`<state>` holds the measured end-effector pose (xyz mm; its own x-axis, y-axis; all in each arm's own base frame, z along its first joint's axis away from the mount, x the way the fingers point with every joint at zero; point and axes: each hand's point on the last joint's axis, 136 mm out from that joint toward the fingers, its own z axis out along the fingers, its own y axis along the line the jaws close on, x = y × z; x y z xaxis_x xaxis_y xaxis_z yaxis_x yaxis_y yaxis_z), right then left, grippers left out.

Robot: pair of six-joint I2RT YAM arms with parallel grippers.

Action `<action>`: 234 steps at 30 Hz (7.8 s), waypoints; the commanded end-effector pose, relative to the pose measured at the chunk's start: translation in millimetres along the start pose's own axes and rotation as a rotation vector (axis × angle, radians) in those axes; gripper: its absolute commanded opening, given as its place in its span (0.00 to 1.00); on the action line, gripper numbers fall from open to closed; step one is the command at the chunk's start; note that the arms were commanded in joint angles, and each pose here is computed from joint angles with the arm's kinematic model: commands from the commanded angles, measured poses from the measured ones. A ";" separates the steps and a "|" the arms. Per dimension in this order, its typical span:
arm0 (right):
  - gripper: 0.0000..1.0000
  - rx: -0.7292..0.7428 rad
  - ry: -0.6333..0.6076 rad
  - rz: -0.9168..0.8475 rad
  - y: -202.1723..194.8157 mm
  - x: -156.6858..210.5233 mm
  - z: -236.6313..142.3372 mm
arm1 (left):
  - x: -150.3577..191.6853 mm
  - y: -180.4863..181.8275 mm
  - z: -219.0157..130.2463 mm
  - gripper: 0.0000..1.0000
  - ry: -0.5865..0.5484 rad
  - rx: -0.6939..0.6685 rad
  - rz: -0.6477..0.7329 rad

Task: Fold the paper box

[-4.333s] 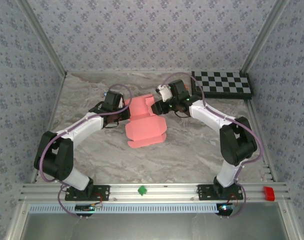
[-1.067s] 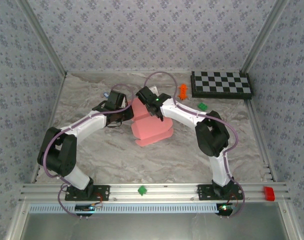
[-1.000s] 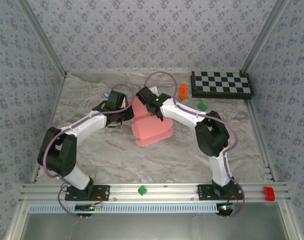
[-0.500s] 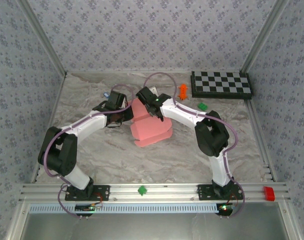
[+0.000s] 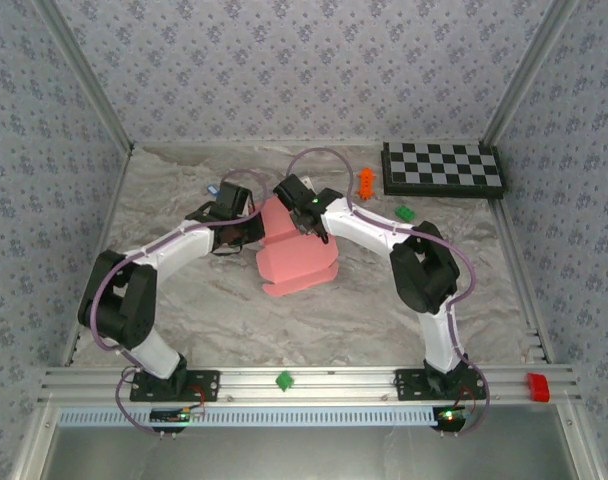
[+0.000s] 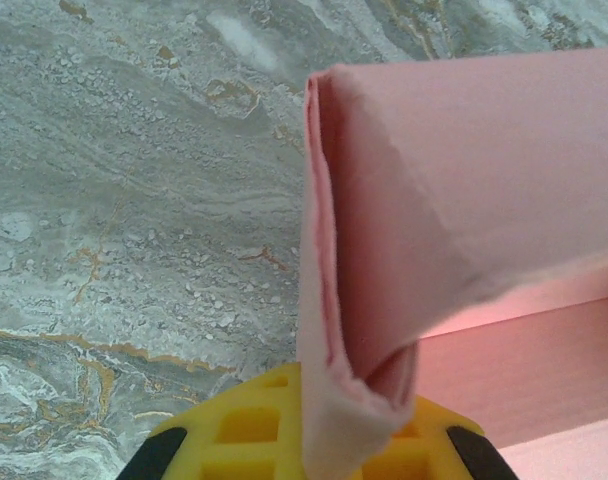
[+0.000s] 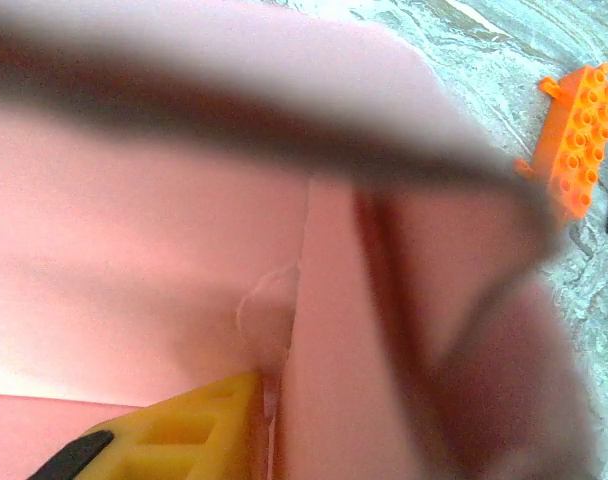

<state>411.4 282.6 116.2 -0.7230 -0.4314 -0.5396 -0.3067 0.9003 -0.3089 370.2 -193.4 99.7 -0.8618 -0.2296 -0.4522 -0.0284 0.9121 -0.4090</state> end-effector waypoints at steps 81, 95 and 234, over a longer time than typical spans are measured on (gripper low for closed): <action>0.42 -0.839 -0.112 0.716 -22.3 63.3 -117.9 | 40.1 -23.8 -44.4 0.00 -0.083 -0.067 -0.972; 0.07 -0.739 -0.059 0.750 -24.2 70.0 -103.2 | 58.4 -25.3 -29.7 0.00 -0.024 -0.073 -1.001; 0.52 -0.360 -0.212 0.179 -115.2 11.9 -143.1 | -12.5 7.0 -59.5 0.63 -0.107 0.192 0.176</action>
<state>360.0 180.3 269.8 -0.5628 -0.4598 -0.6869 -0.4880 0.8555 -0.1729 342.6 -166.7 127.2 -0.8473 -0.1962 -0.4935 0.0834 0.8686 -0.4884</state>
